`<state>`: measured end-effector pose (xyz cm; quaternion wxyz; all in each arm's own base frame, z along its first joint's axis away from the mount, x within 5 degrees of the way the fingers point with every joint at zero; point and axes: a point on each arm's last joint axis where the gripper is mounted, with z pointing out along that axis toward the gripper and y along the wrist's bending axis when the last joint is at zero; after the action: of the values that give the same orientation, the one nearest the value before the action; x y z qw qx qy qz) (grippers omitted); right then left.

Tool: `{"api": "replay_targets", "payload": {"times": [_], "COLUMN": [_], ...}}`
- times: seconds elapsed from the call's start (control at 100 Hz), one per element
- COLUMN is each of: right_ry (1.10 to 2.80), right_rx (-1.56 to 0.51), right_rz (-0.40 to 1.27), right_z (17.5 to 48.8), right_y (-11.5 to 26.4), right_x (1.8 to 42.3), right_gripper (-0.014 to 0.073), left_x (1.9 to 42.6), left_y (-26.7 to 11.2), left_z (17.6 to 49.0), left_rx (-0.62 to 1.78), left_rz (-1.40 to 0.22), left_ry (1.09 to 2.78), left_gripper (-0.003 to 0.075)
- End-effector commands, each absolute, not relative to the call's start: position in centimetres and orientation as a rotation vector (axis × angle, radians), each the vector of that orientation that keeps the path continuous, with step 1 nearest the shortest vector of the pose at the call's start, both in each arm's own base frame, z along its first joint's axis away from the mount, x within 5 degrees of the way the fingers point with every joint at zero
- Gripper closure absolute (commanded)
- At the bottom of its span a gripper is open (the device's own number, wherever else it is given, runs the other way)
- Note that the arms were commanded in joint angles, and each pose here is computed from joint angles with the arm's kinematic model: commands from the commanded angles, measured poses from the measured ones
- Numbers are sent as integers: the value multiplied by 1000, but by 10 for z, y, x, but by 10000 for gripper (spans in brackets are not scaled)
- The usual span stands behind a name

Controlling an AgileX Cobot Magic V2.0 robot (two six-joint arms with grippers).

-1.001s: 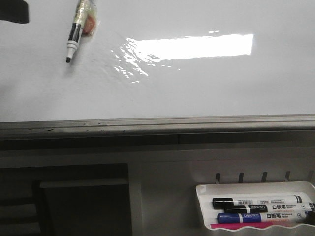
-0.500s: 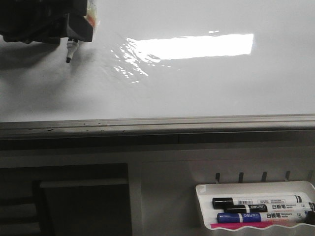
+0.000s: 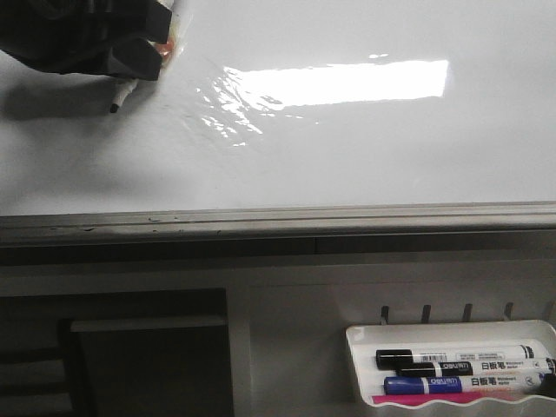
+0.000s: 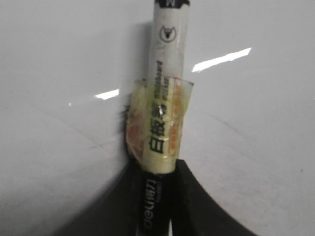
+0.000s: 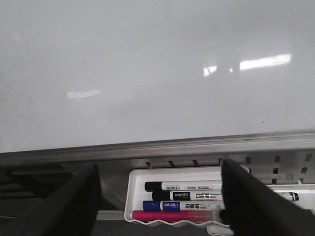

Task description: Write number 7 on whiteboard

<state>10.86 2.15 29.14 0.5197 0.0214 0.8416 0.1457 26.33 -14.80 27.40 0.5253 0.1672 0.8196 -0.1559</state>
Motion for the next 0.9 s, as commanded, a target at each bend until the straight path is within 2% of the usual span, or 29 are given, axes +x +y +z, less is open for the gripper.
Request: {"api": "replay_targets", "payload": {"times": [0.0, 0.12, 0.25, 0.57, 0.89], "right_ry": [1928, 1955, 1995, 2036, 2138], "right_rx": [57, 20, -133, -418, -548], "right_rz": [338, 355, 416, 791, 1108], "right_z": [308, 314, 332, 367, 360], "right_y": [20, 23, 34, 66, 84], "right_x": [113, 114, 121, 159, 208], "right_gripper": [138, 138, 138, 138, 138], "left_x": [259, 242, 219, 168, 151], "left_y": [-146, -151, -162, -205, -221], "left_z": [302, 312, 319, 315, 312], "left_rx": [401, 566, 750, 1145, 1248], "left_rz": [-381, -343, -328, -355, -383], "left_ry": [1854, 1824, 1784, 1677, 1614], "left_gripper": [741, 741, 741, 741, 741]}}
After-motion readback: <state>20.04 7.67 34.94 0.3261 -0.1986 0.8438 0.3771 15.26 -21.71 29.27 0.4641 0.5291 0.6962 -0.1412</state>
